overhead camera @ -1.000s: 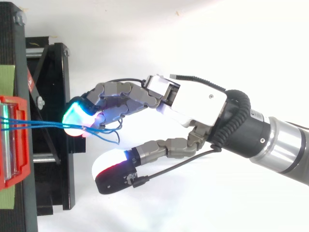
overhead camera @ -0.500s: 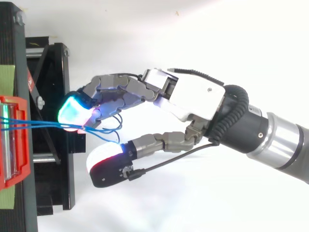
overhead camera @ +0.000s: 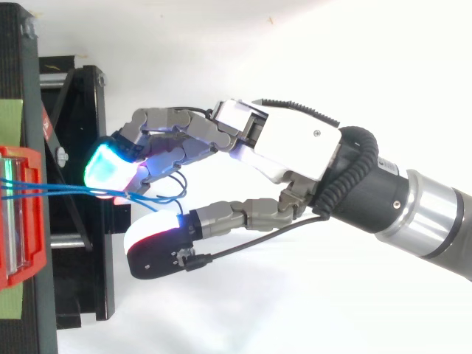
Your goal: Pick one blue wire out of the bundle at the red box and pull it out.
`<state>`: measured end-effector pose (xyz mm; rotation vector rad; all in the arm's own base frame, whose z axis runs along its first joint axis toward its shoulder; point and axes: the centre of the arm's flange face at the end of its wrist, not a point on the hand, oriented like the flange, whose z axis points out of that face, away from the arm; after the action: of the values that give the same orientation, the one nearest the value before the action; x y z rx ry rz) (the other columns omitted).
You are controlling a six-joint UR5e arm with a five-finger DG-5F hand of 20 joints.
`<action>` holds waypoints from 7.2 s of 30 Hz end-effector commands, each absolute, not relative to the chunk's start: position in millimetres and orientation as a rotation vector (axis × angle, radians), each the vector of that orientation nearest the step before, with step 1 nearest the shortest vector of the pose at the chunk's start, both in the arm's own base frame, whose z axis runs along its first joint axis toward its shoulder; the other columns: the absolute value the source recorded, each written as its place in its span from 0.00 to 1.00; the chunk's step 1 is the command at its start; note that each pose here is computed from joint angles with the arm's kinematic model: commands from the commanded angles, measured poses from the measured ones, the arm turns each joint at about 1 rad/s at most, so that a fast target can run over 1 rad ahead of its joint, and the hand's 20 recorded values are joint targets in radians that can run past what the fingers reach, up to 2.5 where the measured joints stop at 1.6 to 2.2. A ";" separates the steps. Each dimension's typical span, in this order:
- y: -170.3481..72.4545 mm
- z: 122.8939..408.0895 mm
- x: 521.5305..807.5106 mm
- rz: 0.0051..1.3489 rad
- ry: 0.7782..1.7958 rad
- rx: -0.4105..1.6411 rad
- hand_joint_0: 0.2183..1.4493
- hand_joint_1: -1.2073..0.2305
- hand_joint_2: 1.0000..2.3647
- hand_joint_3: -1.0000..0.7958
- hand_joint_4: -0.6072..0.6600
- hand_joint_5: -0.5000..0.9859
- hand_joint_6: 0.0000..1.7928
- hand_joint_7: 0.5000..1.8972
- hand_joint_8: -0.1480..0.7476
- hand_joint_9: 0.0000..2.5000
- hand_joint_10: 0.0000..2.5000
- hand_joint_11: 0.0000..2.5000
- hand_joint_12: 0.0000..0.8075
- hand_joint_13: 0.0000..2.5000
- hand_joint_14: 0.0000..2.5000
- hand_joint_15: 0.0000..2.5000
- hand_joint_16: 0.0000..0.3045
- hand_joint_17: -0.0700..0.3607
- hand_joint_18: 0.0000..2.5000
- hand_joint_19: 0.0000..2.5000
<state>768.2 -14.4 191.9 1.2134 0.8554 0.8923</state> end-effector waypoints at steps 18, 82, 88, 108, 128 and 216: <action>-10.3 193.1 768.9 0.900 0.876 1.196 0.32 0.28 0.01 0.40 0.67 0.24 0.39 0.37 0.55 0.29 0.00 0.17 0.53 0.21 0.00 0.08 0.20 0.49 0.18 0.08; -23.5 197.0 769.7 0.911 0.910 1.231 0.27 0.34 0.01 0.41 0.68 0.22 0.48 0.28 0.57 0.31 0.00 0.19 0.55 0.23 0.00 0.10 0.21 0.49 0.19 0.10; -23.5 197.0 769.7 0.911 0.910 1.231 0.27 0.35 0.01 0.40 0.67 0.23 0.47 0.31 0.58 0.31 0.00 0.19 0.55 0.23 0.00 0.09 0.21 0.49 0.19 0.10; -24.8 197.3 768.9 0.909 0.912 1.237 0.30 0.31 0.01 0.45 0.66 0.22 0.50 0.30 0.58 0.32 0.00 0.20 0.56 0.24 0.00 0.09 0.21 0.50 0.22 0.09; -32.6 207.6 760.0 0.863 0.959 1.262 0.29 0.33 0.01 0.43 0.67 0.23 0.49 0.37 0.58 0.34 0.00 0.20 0.55 0.26 0.00 0.10 0.20 0.48 0.23 0.11; -47.4 258.5 737.4 0.799 1.015 1.294 0.30 0.39 0.00 0.32 0.70 0.23 0.49 0.38 0.60 0.37 0.00 0.23 0.57 0.31 0.00 0.13 0.20 0.48 0.29 0.14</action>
<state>737.4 -47.2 258.5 1.2939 1.0158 0.7987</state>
